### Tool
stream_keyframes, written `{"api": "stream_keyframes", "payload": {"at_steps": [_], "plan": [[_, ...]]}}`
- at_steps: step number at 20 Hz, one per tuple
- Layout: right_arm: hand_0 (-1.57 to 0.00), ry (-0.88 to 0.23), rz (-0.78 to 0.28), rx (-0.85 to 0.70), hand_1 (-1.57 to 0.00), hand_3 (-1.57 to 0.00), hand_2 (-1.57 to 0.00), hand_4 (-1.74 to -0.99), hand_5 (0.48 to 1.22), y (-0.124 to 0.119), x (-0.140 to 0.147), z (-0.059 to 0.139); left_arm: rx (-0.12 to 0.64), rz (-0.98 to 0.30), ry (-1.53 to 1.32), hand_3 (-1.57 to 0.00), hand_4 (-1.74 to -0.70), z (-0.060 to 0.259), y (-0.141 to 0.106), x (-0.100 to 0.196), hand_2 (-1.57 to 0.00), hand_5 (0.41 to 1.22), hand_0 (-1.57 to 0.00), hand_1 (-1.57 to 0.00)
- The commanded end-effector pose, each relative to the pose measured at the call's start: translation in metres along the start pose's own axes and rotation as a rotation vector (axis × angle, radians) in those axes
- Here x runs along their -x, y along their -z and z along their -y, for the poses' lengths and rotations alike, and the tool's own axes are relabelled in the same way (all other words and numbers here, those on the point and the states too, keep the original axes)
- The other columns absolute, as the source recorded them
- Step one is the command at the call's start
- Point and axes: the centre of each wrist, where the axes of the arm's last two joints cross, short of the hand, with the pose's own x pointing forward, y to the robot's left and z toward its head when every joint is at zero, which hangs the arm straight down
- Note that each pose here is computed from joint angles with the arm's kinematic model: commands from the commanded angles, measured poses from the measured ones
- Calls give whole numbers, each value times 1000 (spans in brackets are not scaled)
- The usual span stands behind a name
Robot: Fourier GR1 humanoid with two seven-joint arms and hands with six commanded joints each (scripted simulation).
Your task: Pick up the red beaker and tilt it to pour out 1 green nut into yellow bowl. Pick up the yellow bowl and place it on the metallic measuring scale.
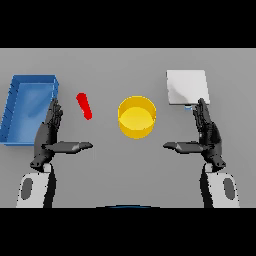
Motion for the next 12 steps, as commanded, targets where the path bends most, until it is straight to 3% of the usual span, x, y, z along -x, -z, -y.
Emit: {"api": "stream_keyframes", "payload": {"at_steps": [1, 6, 7, 8, 10, 12], "plan": [[1, 1, 0, 1, 1, 1, 1, -1071, 578, 0, 0, 0, -1, 1, -1, 1, -1141, 0, -1, 0, 1, 660, 1, 1], [1, 0, 6, -6, 1, 1, 1, -1071, 578, 1, 0, -5, 6, 12, -7, 1, -1141, 6, -7, -1, 1, 660, 1, 1], [1, -157, 98, -12, 1, 1, 1, -1071, 578, -5, -5, 0, 39, 48, 76, 1, -1141, 4, -19, -6, 1, 660, 1, 1], [1, -242, 146, -22, 1, 1, 1, -1072, 577, -11, -8, -4, 69, 85, 123, 1, -1143, 4, -33, -10, 1, 660, 1, 1], [1, -326, 155, -29, 1, 1, 1, -1064, 577, -18, -13, -5, 79, 77, 173, 1, -1142, 7, -41, -21, 1, 662, 1, 1], [1, -342, 158, -38, 1, 1, 1, -1084, 585, -23, -11, -9, 91, 50, 196, 1, -1136, 6, -41, -25, 1, 657, 1, 1]]}}
